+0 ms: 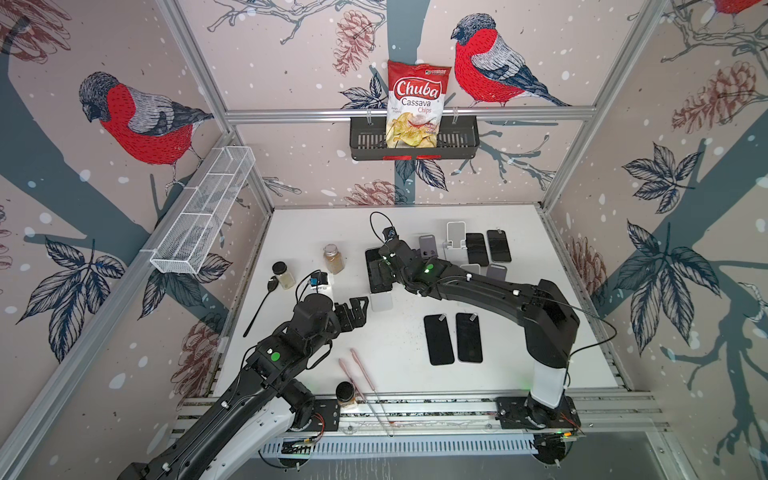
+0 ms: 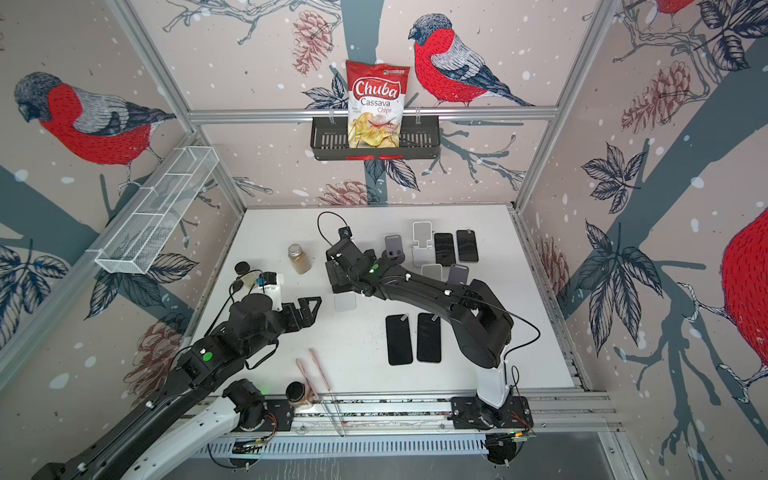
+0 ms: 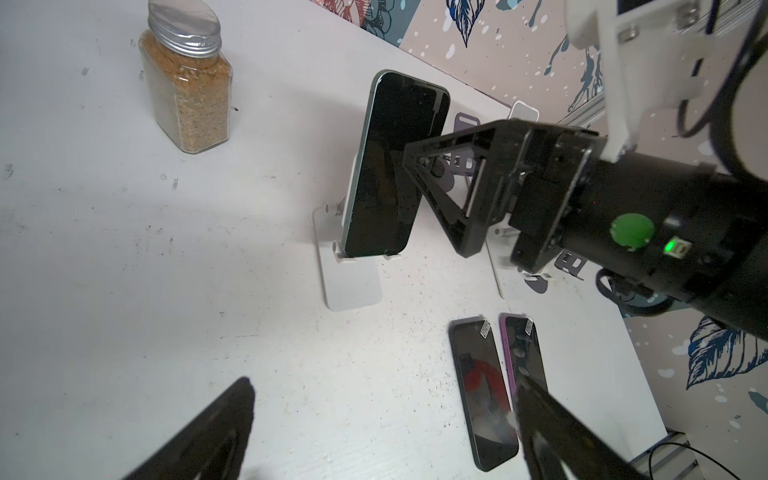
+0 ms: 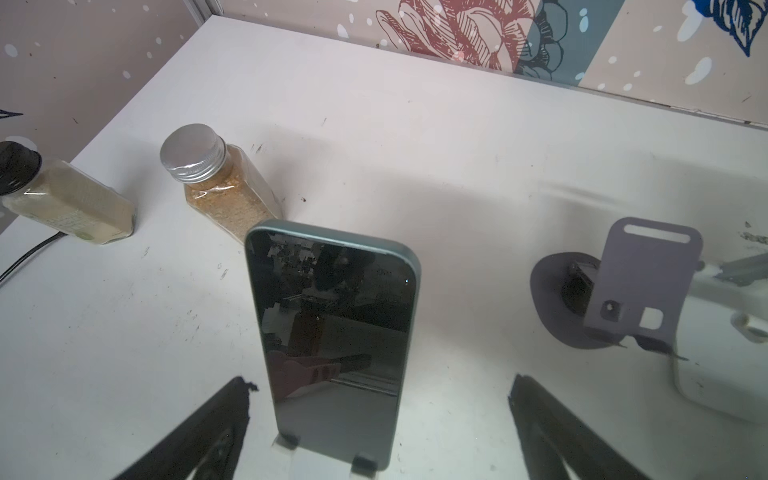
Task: Remove the phone from the phone stand
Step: 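Lower the right gripper onto the top of the teal-edged phone on the white stand, then close the right gripper on the teal-edged phone and lift it off the stand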
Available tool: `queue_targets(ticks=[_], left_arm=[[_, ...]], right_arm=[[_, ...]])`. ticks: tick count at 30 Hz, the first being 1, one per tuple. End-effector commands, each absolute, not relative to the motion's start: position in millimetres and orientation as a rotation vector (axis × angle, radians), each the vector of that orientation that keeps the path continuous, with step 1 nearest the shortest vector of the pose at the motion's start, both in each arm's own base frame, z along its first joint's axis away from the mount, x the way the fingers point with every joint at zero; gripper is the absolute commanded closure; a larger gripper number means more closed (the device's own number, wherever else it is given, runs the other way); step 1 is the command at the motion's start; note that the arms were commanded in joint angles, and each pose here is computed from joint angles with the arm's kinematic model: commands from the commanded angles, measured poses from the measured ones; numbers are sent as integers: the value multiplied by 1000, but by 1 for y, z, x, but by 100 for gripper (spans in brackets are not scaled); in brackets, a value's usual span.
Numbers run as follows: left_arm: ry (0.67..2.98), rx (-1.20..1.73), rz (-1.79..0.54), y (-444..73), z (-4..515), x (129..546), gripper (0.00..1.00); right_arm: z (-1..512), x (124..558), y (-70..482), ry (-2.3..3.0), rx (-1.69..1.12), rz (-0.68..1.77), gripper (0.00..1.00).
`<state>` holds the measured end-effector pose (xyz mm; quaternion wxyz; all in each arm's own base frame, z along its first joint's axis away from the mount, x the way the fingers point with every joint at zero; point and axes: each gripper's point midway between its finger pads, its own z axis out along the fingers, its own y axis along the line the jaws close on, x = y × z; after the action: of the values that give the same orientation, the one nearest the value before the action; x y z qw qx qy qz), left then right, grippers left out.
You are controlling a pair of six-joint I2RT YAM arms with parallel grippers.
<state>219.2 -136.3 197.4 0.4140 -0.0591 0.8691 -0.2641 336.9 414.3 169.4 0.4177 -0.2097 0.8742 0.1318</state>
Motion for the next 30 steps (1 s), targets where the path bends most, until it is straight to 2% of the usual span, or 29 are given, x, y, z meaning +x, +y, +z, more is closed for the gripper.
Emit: queue_targets(ticks=[1,25,30], left_arm=[[2186,-155,-660,-133,197,217,4],[2159,-176,-673,-129,193,214,4],[2158,-177,-663,-127,191,214,4]], right_arm=[[179,342,424,2151,-487,374,1],[149,366,447,2161,-459,304,0],[142,369,447,2163,-457,280,4]])
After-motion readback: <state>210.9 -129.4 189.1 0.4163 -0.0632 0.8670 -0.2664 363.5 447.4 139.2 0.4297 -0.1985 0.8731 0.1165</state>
